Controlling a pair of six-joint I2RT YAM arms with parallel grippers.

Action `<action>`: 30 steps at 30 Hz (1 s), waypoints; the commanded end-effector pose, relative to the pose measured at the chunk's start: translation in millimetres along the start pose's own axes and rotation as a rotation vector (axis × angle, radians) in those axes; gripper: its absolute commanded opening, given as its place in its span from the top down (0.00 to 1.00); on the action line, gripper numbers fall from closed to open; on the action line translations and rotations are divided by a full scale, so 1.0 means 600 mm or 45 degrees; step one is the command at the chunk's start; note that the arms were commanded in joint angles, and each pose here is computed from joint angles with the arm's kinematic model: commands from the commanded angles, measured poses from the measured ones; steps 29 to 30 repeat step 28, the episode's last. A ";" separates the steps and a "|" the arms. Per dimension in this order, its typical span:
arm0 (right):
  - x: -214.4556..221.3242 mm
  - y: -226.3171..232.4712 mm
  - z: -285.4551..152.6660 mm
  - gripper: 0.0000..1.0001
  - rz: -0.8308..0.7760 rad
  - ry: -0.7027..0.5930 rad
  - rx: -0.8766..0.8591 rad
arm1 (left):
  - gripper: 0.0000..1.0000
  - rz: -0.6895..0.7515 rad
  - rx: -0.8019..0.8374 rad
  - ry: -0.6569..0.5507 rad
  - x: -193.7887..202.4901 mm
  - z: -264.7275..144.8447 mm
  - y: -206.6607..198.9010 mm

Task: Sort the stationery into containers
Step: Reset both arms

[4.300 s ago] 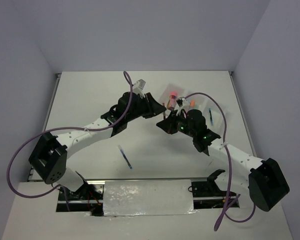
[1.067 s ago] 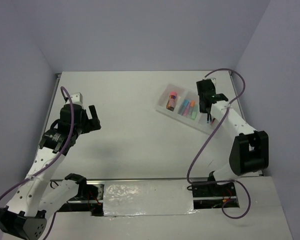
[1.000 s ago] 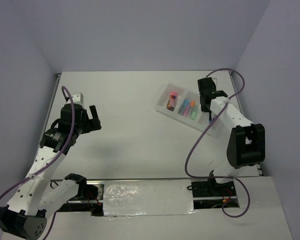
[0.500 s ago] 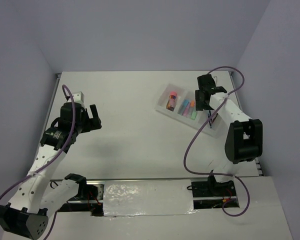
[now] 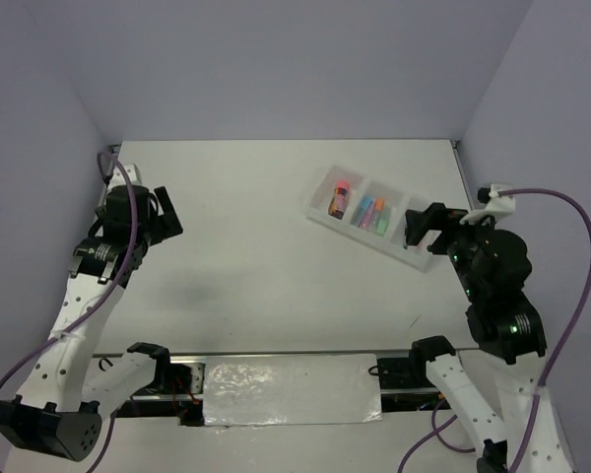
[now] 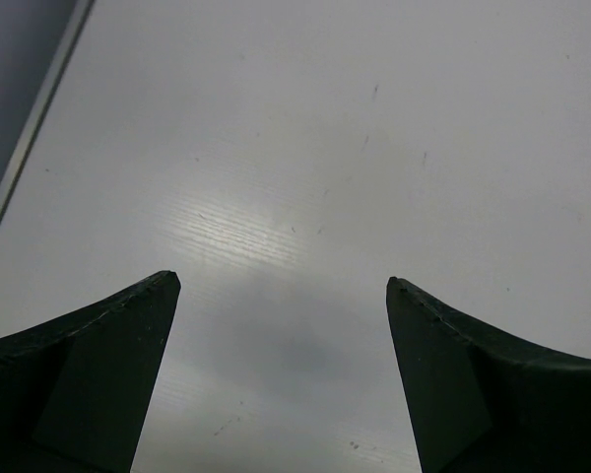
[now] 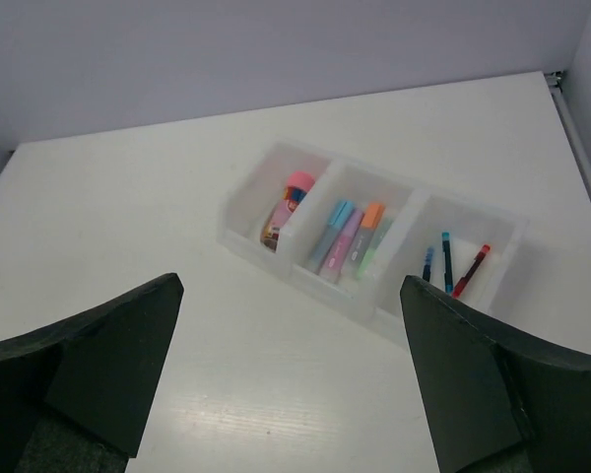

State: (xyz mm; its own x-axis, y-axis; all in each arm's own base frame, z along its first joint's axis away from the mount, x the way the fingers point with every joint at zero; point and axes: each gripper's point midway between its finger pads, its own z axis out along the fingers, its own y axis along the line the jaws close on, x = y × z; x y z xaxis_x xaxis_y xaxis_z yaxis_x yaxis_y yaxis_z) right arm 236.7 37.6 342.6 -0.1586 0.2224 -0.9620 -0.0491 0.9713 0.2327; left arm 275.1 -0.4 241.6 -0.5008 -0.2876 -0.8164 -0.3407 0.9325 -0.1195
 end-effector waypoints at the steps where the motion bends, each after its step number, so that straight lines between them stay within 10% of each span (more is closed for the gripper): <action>1: 0.028 0.000 -0.034 0.00 0.007 0.099 -0.018 | 0.01 -0.068 -0.123 -0.126 -0.045 -0.028 0.035; 13: 0.026 -0.028 -0.186 0.00 -0.078 -0.023 -0.023 | 0.01 -0.167 -0.044 -0.341 -0.058 -0.134 0.074; 30: 0.034 -0.026 -0.181 0.00 -0.088 0.003 -0.037 | 0.01 -0.174 -0.042 -0.324 -0.037 -0.124 0.077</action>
